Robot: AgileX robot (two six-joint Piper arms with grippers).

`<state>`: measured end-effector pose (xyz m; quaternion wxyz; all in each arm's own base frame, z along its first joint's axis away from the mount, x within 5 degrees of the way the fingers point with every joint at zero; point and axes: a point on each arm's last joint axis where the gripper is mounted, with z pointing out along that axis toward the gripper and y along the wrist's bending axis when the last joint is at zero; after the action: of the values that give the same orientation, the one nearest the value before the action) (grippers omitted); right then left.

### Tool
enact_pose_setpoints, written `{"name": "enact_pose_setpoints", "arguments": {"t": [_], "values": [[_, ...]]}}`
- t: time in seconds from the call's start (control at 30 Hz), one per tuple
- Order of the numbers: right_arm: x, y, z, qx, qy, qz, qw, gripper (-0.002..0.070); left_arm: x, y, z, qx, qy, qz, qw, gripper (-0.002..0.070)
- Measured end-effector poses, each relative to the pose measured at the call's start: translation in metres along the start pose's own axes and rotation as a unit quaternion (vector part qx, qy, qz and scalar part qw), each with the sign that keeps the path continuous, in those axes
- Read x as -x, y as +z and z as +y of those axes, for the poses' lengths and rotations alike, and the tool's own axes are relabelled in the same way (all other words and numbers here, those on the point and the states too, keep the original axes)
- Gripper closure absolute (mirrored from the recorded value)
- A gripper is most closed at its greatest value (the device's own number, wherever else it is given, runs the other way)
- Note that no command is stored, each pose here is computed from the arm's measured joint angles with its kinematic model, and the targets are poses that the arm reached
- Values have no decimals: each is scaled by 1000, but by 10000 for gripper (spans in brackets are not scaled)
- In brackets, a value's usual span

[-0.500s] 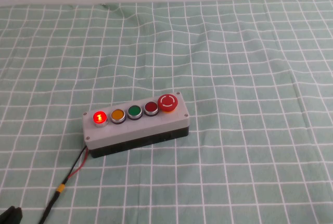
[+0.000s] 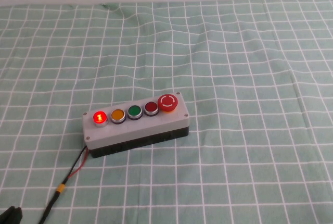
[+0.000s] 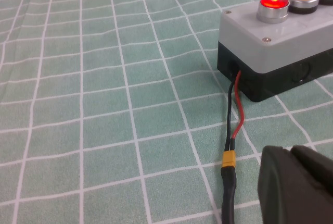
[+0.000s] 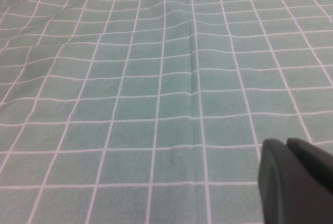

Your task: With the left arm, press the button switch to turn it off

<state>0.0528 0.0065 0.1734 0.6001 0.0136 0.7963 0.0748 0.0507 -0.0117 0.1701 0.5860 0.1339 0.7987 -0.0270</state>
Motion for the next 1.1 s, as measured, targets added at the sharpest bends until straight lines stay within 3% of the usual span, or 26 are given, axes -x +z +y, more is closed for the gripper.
{"name": "enact_pose_setpoints", "arguments": {"t": [0.57,0.87,1.1], "values": [[0,0,0,0,0,0,1000,692,1,0,0,1,-2,-4,1000,678],[0,0,0,0,0,0,1000,692,14,-1,3,14,-2,-78,997,678],[0,0,0,0,0,0,1000,692,15,-1,3,13,-7,-85,996,678]]}}
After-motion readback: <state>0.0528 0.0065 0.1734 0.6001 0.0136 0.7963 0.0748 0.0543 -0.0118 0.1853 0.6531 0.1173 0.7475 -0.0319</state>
